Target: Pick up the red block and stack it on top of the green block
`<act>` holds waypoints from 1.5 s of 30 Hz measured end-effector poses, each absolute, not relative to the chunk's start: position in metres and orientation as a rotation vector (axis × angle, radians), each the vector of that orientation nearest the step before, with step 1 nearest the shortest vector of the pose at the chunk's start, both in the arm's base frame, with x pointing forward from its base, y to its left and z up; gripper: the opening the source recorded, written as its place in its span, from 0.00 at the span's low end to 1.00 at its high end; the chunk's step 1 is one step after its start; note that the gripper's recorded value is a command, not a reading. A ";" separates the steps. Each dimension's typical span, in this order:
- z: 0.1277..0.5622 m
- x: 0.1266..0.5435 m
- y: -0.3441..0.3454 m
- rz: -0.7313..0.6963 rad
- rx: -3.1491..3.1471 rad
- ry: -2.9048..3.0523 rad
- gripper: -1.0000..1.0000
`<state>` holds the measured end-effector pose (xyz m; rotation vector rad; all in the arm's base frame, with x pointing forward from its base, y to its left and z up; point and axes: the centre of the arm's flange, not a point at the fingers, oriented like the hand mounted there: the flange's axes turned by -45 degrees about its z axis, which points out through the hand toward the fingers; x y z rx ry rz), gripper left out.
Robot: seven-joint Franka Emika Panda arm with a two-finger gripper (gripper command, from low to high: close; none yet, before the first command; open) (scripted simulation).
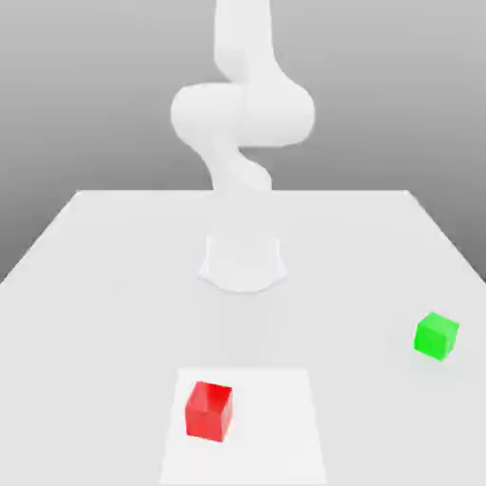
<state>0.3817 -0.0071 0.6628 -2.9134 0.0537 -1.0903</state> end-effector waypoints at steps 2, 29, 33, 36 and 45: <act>0.619 0.407 -0.012 -0.979 -2.934 0.084 0.50; 0.151 0.412 -0.044 0.000 -3.116 0.404 0.00; 0.145 0.411 -0.044 -0.001 -3.116 0.405 0.00; 0.164 0.413 -0.044 -0.002 -3.117 0.403 0.00; 0.218 0.404 0.068 0.004 -3.128 -0.174 0.00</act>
